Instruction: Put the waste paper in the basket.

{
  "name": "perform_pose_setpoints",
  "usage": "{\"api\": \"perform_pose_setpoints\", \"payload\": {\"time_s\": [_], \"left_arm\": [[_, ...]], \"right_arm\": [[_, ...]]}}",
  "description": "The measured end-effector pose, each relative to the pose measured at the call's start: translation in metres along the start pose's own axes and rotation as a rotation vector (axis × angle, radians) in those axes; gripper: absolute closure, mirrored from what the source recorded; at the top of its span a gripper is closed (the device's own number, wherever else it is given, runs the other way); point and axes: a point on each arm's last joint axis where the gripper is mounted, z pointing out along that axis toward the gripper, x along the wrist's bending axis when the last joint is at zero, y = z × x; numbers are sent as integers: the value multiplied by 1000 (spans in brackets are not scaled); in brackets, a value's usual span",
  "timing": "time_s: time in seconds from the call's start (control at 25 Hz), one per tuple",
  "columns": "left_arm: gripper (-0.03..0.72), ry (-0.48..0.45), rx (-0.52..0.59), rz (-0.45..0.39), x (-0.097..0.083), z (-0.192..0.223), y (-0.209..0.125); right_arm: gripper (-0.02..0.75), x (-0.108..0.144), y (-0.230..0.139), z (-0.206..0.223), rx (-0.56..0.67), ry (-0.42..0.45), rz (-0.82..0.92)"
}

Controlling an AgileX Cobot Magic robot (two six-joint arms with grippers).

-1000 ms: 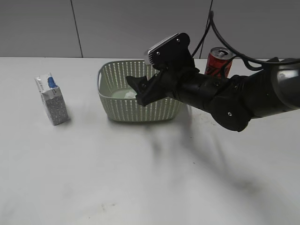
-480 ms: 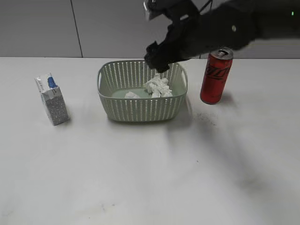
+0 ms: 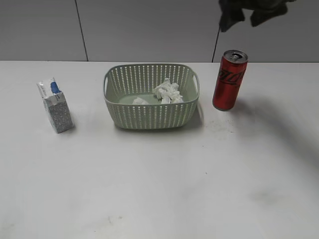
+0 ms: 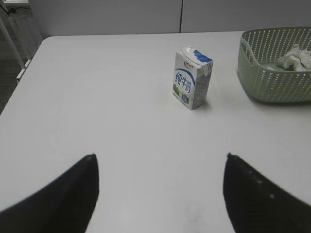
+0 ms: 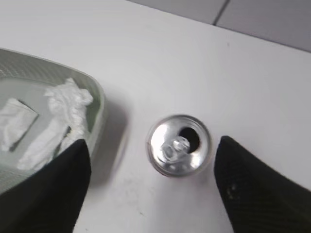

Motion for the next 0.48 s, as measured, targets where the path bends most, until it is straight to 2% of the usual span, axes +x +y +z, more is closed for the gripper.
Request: {"api": "perform_pose_setpoints", "payload": {"time_s": [0.24,0.48], "left_arm": [[97,0,0,0,0,0,0],[97,0,-1,0,0,0,0]], "right_arm": [[146,-57,-21,-7,230,-61,76],[146,-86,-26,-19,252,-105,118]]}}
